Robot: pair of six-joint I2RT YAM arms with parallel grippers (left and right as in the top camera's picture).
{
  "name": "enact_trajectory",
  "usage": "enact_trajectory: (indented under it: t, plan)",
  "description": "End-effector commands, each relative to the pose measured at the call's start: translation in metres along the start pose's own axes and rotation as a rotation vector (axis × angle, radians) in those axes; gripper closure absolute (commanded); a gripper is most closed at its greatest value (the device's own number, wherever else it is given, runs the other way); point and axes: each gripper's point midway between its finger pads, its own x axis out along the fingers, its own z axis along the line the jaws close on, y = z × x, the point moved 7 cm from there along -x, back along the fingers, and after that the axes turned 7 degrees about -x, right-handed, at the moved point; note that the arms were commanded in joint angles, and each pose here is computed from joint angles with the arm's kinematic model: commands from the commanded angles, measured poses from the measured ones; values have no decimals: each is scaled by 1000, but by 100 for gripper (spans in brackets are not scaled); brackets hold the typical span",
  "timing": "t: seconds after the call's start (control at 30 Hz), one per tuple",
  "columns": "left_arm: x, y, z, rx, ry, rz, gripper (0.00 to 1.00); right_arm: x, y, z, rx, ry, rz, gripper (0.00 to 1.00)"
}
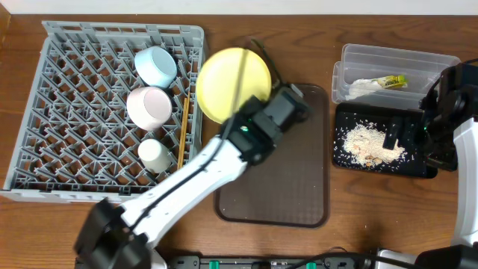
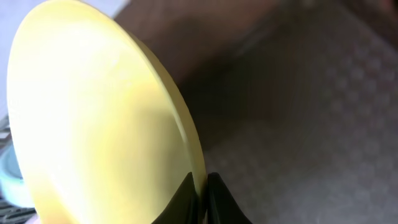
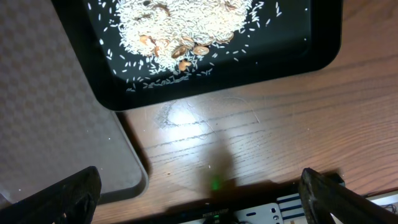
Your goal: Sort waste into correct bins and load items into the dishwasher
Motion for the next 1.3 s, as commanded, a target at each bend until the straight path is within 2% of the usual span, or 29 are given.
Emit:
enact_trajectory:
  t: [0.0, 0.13, 0.3, 0.6, 0.67, 0.93, 1.07, 1.1, 1.17, 1.27]
  plan:
    - [-9, -3, 29, -129, 74, -14, 92, -8, 0, -2, 15, 5, -30, 1]
    - [-6, -2, 57, -288, 186, 0, 92, -8, 1, -2, 15, 6, -22, 1]
    - [0, 3, 87, -460, 428, 20, 92, -8, 1, -2, 15, 6, -22, 1]
    - [0, 6, 144, -757, 649, -27, 92, -8, 1, -2, 16, 6, -23, 1]
    - [0, 9, 156, -815, 663, -35, 92, -8, 1, -2, 15, 6, -23, 1]
    - [6, 31, 201, -941, 561, -32, 91, -8, 1, -2, 15, 6, -23, 1]
    - [9, 40, 218, -973, 467, -33, 79, -8, 1, -2, 15, 5, -23, 1]
    - [10, 42, 220, -977, 454, -31, 74, -8, 1, -2, 15, 5, -22, 1]
    - [10, 44, 224, -970, 443, -36, 58, -8, 1, -2, 15, 5, -23, 1]
    - [6, 46, 229, -973, 431, -46, 48, -8, 2, -2, 14, 5, -20, 1]
